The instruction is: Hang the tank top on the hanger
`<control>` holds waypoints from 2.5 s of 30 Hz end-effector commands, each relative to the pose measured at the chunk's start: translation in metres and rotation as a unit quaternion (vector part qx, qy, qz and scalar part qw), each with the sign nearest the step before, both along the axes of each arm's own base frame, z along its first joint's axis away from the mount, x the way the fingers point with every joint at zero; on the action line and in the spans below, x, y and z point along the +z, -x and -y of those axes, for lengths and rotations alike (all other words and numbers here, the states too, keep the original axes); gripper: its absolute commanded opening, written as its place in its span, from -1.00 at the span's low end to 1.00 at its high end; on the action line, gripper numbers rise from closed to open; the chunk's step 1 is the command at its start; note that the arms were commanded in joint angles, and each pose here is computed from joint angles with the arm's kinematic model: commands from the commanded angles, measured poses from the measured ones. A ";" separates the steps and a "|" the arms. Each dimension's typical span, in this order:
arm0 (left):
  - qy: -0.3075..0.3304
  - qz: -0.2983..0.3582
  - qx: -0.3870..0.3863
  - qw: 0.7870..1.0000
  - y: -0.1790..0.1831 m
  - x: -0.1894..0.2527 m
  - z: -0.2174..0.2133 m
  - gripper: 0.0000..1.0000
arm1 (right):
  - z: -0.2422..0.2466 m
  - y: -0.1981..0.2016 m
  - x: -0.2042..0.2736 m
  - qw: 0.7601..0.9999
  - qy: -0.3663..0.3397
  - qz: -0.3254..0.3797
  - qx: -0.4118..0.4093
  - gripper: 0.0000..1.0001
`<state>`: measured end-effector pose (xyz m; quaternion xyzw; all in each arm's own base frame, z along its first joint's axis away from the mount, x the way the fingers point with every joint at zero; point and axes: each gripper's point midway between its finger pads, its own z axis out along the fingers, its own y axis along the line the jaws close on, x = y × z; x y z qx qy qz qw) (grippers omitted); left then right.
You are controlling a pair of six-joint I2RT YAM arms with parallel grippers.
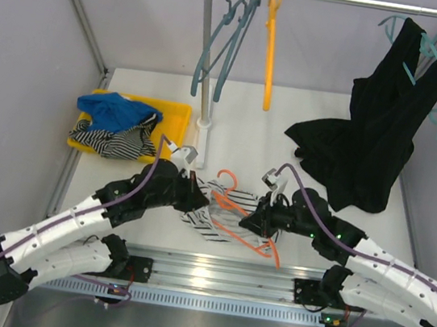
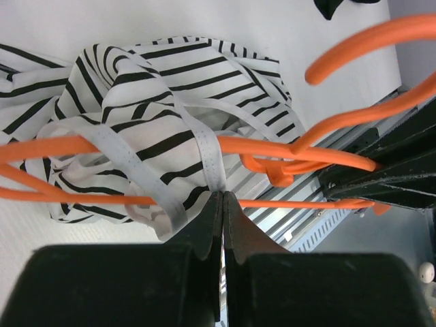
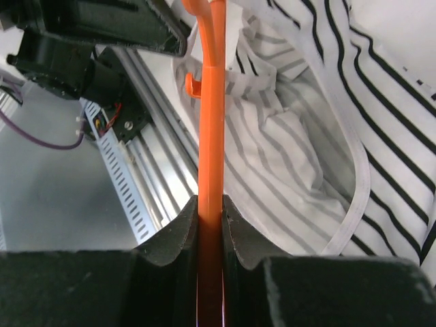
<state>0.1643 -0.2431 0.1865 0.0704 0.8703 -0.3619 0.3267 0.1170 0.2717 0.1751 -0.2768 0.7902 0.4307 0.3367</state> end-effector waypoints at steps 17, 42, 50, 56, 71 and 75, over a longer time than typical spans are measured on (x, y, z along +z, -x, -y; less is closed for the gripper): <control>0.033 0.096 0.014 0.995 -0.017 0.022 -0.001 0.17 | -0.036 -0.028 -0.002 0.997 -0.041 0.059 -0.011 -1.00; 0.006 0.145 -0.021 0.989 -0.046 -0.007 0.042 -0.04 | -0.049 -0.026 -0.006 0.998 -0.034 0.052 -0.003 -1.00; -0.013 0.149 -0.023 0.989 -0.044 -0.013 0.038 -1.00 | -0.043 -0.028 -0.010 0.999 -0.008 0.042 -0.025 -1.00; -0.016 0.163 -0.024 0.986 -0.041 -0.011 0.033 -1.00 | -0.020 -0.037 -0.012 0.995 0.028 0.031 -0.088 -0.17; -0.040 0.168 -0.009 0.985 -0.039 -0.013 0.017 -1.00 | 0.080 -0.030 -0.028 0.951 0.105 -0.054 -0.285 -0.12; -0.038 0.168 -0.005 0.985 -0.040 -0.012 0.016 -1.00 | 0.086 -0.015 -0.038 0.953 0.113 -0.077 -0.269 -0.28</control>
